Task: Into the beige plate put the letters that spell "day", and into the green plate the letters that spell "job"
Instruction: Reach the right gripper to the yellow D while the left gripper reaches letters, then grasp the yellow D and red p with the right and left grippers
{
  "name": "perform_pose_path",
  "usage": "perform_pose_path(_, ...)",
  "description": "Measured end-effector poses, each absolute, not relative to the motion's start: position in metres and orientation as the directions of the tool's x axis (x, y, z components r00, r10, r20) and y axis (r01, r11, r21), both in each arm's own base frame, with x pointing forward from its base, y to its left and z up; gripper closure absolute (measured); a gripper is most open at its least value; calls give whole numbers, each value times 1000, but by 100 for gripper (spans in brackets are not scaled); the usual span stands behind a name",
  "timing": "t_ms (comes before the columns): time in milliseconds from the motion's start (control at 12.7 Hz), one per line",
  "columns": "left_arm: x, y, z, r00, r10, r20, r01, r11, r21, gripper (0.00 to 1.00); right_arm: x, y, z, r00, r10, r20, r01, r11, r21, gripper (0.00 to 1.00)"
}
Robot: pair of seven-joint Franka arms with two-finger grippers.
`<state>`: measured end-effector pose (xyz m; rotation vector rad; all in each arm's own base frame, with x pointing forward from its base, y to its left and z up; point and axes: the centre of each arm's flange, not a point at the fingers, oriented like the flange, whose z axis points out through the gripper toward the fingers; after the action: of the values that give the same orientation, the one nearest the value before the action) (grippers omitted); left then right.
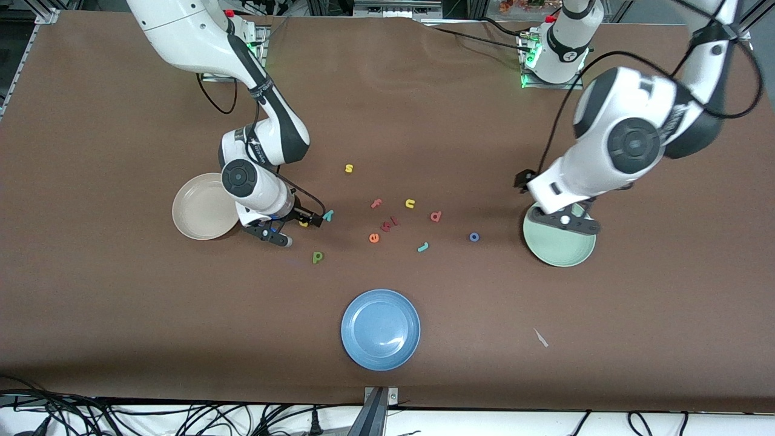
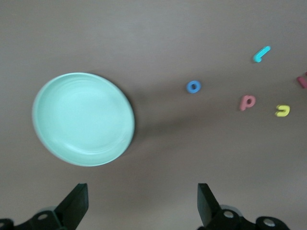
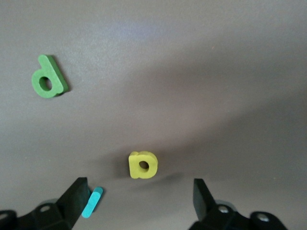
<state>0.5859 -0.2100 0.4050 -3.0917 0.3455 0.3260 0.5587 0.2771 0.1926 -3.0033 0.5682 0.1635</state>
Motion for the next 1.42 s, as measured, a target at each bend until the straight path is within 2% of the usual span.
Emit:
perform_pose_path(79, 583, -234, 391, 958, -201, -203, -205, -979, 3, 0, 558, 278, 192, 926, -358, -119, -367, -929, -59, 4)
perform_pose_path(158, 580, -255, 378, 964, -184, -193, -188, -982, -2, 0, 558, 278, 191, 926, -358, -119, -367, -928, -59, 11)
perform_pose_path(237, 579, -273, 364, 970, -167, -176, -170, -985, -3, 0, 558, 278, 190, 926, -359, -118, -367, -928, -59, 11)
perform_pose_path(711, 575, -339, 257, 993, -12, -117, -11, -1000, 11, 0, 557, 276, 173, 924, -363, -116, -371, -927, -54, 27)
perform_pose_path(869, 561, -365, 228, 994, 6, -111, 8, -1000, 14, 0, 558, 274, 175, 924, -366, -113, -374, -926, -55, 45)
perform_pose_path(948, 555, -373, 213, 993, 10, -114, 11, -1000, 13, 0, 558, 274, 175, 924, -367, -112, -374, -926, -55, 47)
perform_pose_path(1027, 551, -378, 200, 993, 28, -117, 30, -1000, 10, 0, 559, 273, 175, 923, -368, -111, -376, -925, -55, 55)
perform_pose_path(1106, 549, -381, 192, 991, 52, -122, 53, -999, 5, 0, 559, 273, 175, 923, -369, -111, -376, -925, -54, 55)
perform_pose_path(1264, 545, -384, 184, 988, 82, -130, 82, -997, -4, 0, 560, 270, 175, 921, -373, -110, -380, -923, -54, 68)
perform_pose_path(1422, 544, -384, 181, 987, 88, -134, 88, -996, -8, 3, 562, 272, 178, 922, -375, -101, -382, -922, -63, 72)
